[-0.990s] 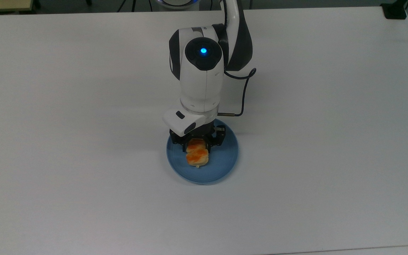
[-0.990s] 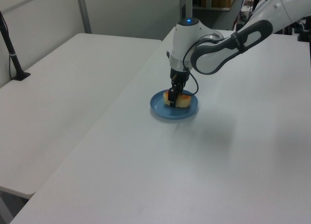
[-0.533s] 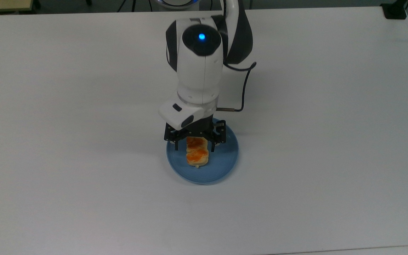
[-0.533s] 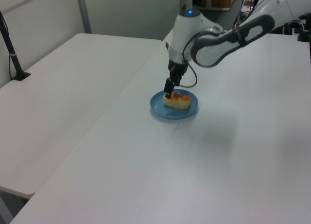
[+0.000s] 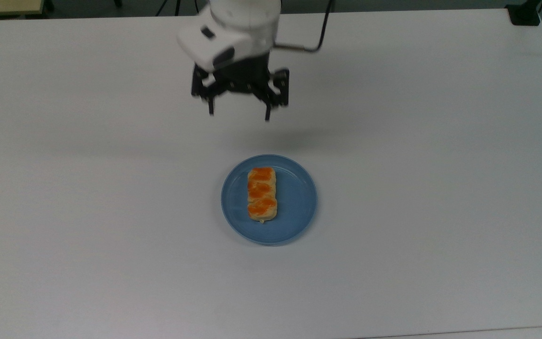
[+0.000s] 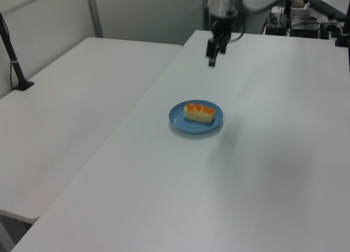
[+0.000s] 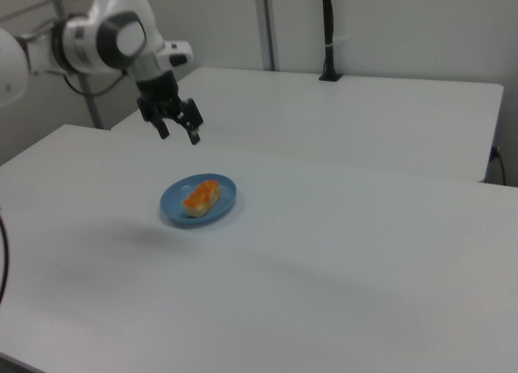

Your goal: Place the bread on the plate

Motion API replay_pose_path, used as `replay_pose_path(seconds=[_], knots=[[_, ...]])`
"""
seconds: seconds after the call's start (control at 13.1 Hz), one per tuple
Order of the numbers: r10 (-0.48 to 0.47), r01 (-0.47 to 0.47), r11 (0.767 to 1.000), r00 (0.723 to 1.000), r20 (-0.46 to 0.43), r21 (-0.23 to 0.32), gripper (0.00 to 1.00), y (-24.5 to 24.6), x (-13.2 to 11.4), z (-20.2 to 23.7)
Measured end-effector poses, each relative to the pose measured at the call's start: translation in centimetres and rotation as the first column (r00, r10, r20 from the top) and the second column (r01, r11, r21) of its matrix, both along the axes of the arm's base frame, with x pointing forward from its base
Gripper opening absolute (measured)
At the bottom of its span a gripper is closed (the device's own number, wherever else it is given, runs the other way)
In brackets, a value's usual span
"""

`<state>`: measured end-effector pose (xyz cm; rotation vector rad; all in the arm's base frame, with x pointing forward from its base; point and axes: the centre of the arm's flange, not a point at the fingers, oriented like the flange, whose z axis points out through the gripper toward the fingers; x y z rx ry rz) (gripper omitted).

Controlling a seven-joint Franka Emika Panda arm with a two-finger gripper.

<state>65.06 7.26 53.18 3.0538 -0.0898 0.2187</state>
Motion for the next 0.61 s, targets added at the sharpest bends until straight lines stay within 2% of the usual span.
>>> replay_pose_path(seconds=[0.23, 0.46, 0.61], knots=[[-0.047, 0.047, 0.999, 0.998, -0.052, -0.005, 1.00, -2.8, -4.9, 5.9], [-0.038, 0.038, 0.999, 0.997, -0.063, -0.007, 1.00, -4.1, -7.5, 7.6], [-0.019, 0.018, 1.000, 0.997, -0.081, -0.009, 1.00, -4.4, -8.1, 7.6]])
